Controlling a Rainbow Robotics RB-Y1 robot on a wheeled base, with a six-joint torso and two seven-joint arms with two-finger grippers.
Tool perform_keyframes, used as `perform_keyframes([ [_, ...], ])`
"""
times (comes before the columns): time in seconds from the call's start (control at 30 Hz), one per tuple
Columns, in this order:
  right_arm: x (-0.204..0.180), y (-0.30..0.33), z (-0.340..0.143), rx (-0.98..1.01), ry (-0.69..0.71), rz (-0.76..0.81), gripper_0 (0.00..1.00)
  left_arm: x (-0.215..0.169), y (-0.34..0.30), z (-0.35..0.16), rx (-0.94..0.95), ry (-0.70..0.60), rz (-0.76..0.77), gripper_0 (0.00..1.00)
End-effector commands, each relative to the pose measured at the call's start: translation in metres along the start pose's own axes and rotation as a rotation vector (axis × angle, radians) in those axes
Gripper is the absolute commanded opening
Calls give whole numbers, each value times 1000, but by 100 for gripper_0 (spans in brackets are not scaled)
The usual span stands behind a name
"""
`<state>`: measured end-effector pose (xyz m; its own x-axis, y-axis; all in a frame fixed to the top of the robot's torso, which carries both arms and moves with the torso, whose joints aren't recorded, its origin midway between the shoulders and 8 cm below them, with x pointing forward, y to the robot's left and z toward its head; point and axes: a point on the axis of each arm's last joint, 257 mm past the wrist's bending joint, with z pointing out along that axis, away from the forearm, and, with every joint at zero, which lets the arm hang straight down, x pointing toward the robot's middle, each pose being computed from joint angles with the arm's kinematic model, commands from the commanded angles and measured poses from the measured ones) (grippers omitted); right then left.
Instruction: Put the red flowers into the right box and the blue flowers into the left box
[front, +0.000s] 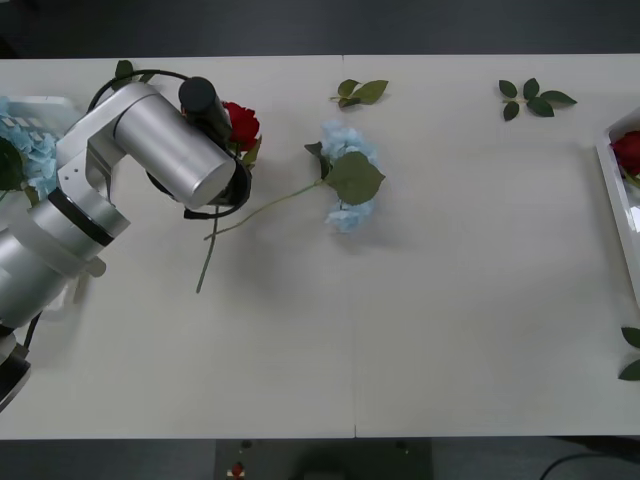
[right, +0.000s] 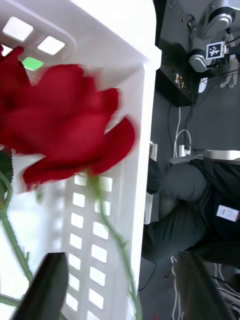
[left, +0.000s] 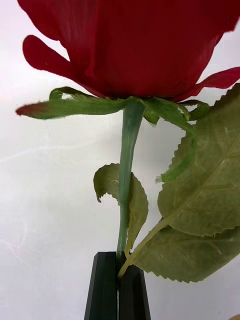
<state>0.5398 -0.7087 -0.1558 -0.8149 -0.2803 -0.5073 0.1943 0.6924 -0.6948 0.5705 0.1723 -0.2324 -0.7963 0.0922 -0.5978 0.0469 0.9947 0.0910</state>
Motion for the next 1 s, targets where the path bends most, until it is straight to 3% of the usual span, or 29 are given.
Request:
perform_keyframes([
  [0.03,-14,4,-4,-27,-17,-13,76,-38,-9,-39,113,-88,77,0],
  [0.17,-16,21,-6,-87,-19,0,85,-48,-18,-68,260,-123,103,0],
  [0.4,-39,67,-32,-307,-57,39,89,-53,-33,-119,491,-212,187,0],
  [0.83,-91,178,-147,-837,-193,-15,98,-49,-81,-228,1056,-338,161,0],
  [1.0,-91,218,-202,-1148,-262,122,98,-52,-96,-261,1210,-380,121,0],
])
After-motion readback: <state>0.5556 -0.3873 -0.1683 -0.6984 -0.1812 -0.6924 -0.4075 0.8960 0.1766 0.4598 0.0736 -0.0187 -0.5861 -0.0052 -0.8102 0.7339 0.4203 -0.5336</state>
